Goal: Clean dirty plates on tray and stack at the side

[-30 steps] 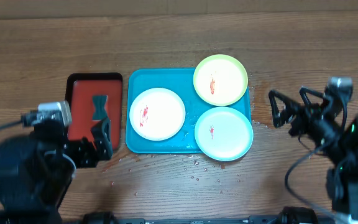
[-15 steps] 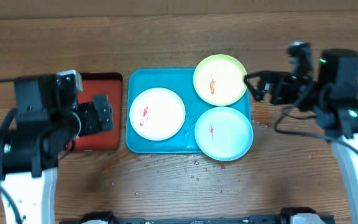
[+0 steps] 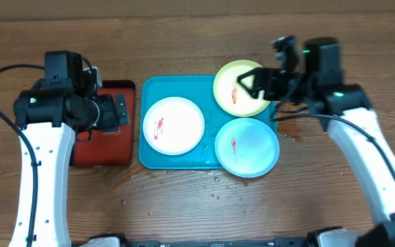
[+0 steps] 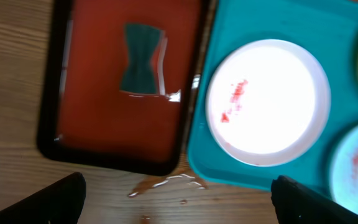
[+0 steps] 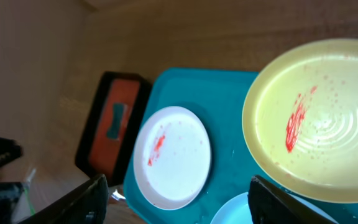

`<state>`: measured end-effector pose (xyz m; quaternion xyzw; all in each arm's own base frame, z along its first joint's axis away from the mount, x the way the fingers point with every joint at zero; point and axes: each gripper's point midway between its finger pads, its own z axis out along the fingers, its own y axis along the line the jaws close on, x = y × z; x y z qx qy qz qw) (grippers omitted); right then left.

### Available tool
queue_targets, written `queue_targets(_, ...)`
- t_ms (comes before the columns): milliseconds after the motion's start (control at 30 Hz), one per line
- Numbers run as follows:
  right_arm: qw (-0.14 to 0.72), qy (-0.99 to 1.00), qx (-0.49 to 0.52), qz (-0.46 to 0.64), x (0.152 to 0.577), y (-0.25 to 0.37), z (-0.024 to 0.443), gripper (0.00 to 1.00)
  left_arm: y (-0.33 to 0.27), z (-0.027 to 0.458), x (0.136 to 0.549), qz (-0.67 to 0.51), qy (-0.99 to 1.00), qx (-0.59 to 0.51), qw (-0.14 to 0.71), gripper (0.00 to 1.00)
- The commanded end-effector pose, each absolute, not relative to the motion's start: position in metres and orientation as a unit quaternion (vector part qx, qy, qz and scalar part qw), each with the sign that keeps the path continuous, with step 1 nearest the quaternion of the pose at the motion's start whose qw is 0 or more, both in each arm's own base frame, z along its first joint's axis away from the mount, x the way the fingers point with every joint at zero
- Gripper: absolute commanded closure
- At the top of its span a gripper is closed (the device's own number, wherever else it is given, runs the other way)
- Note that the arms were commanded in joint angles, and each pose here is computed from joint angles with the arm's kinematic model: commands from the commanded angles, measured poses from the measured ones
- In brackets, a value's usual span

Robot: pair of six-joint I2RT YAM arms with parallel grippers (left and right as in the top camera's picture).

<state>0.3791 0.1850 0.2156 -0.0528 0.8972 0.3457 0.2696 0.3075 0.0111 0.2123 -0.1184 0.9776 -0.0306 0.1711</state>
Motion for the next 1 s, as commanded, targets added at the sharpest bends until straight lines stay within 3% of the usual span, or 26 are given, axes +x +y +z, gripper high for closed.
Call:
queue_targets(0, 0.258, 0.925, -0.012, 0.278, 0.383, 0.211, 0.187, 0.28, 0.036, 0.221, 0.311, 0.05, 0.965, -0.173, 0.192, 0.04)
queue_targets(267, 0.225, 0.948, 0.038, 0.22, 0.388, 0.251, 0.117, 0.33, 0.068, 0.225, 0.314, 0.149, 0.931, -0.255, 0.215, 0.1)
queue_targets(367, 0.206, 0.954, 0.04, 0.213, 0.389, 0.257, 0.093, 0.36, 0.067, 0.22, 0.318, 0.151, 0.932, -0.255, 0.211, 0.18)
queue_targets(667, 0.195, 0.959, 0.042, 0.203, 0.393, 0.269, 0.059, 0.52, 0.065, 0.209, 0.334, 0.147, 0.933, -0.254, 0.211, 0.17)
queue_targets(967, 0.162, 0.97, 0.047, 0.176, 0.375, 0.281, 0.023, 0.58, 0.062, 0.208, 0.339, 0.14, 0.937, -0.238, 0.214, 0.14)
